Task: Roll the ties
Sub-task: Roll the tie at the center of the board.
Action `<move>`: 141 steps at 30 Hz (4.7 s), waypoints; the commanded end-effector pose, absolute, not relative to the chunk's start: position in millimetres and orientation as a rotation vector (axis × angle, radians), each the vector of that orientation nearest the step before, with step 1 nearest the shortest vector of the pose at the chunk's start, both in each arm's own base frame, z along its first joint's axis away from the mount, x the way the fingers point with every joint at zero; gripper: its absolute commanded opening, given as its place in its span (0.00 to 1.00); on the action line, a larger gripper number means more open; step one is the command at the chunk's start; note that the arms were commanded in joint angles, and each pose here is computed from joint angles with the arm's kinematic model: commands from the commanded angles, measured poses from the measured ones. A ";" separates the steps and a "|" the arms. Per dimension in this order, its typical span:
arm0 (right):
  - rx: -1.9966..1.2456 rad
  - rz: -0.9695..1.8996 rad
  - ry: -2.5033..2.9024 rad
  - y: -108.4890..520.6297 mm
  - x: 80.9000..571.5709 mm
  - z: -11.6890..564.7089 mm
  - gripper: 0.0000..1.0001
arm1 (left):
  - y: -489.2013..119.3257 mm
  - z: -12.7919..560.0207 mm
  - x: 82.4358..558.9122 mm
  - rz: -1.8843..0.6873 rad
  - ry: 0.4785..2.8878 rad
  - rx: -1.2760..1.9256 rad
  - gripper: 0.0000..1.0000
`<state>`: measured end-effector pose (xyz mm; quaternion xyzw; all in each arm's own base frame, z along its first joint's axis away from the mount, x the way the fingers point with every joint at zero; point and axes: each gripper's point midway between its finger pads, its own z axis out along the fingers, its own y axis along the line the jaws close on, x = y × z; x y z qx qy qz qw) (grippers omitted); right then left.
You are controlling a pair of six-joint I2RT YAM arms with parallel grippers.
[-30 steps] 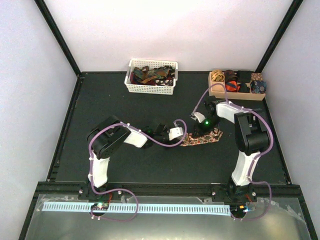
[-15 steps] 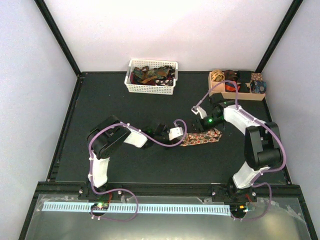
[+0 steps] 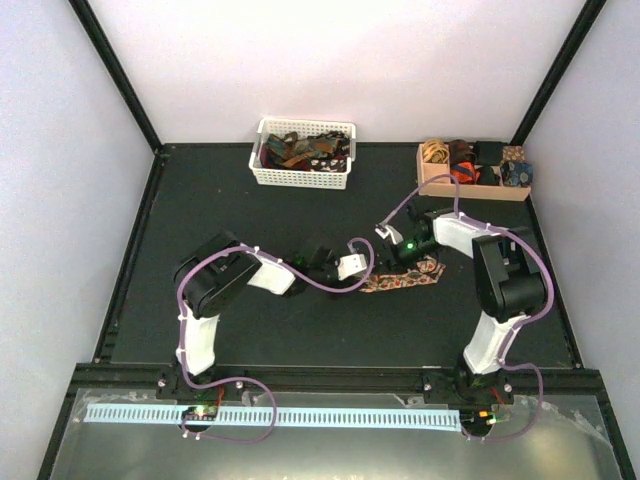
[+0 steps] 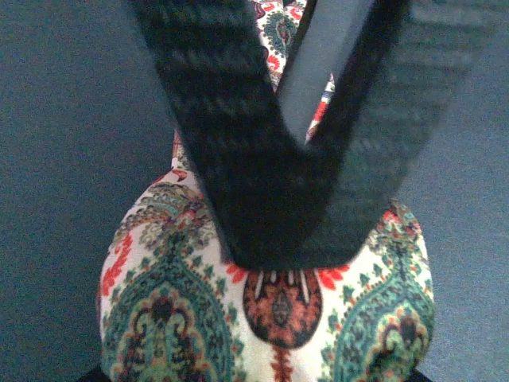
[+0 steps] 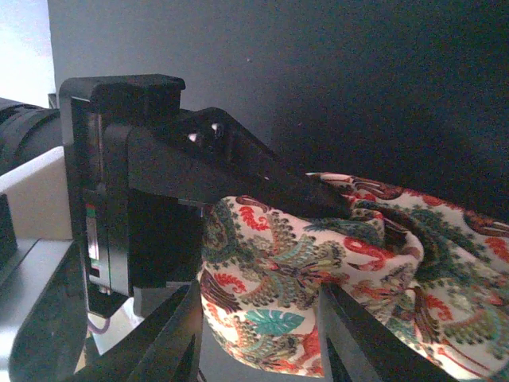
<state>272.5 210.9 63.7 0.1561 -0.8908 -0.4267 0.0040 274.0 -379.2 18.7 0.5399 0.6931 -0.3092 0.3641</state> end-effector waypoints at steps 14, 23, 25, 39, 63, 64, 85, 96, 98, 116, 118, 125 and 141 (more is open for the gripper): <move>0.562 -1.083 -2.879 183.7 272.5 37.6 0.01 | -354.5 -15.8 267.7 -0.756 1.957 1.385 0.58; 0.503 -1.026 -2.917 158.8 273.6 25.5 0.01 | -362.8 31.7 269.6 -0.840 1.788 1.313 0.99; 0.483 -1.010 -2.926 152.8 273.6 23.0 0.01 | -363.0 34.5 274.9 -0.822 1.797 1.287 0.99; 0.437 -0.992 -2.942 146.7 276.6 19.7 0.01 | -400.8 19.0 273.2 -0.819 1.911 1.348 0.99; 0.424 -1.139 -2.889 160.1 273.7 31.4 0.01 | -405.3 -27.9 272.2 -0.654 2.129 1.433 0.76; 0.424 -1.167 -2.878 162.7 272.9 34.5 0.01 | -403.7 -28.6 270.4 -0.653 2.131 1.449 0.71; 0.415 -1.238 -2.830 178.7 264.1 37.6 0.01 | -373.8 -35.5 253.6 -0.573 2.164 1.558 0.99; 0.420 -1.238 -2.828 180.0 260.5 36.9 0.01 | -385.5 -8.7 224.2 -0.803 2.049 1.610 0.99; 0.417 -1.241 -2.827 180.0 260.7 37.1 0.01 | -384.7 -15.4 228.4 -0.762 2.079 1.593 0.99; 0.460 -1.294 -2.779 184.5 251.8 49.0 0.01 | -344.5 -53.2 238.8 -0.513 2.180 1.632 0.58; 0.451 -1.251 -2.806 181.3 254.5 41.0 0.01 | -342.0 -52.1 241.9 -0.505 2.183 1.622 0.57; 0.410 -1.056 -2.905 166.1 266.5 11.6 0.01 | -343.8 -36.0 239.4 -0.608 2.083 1.570 0.79; 0.367 -1.021 -2.881 168.5 259.8 -8.3 0.01 | -379.2 25.1 258.9 -0.909 1.655 1.196 0.96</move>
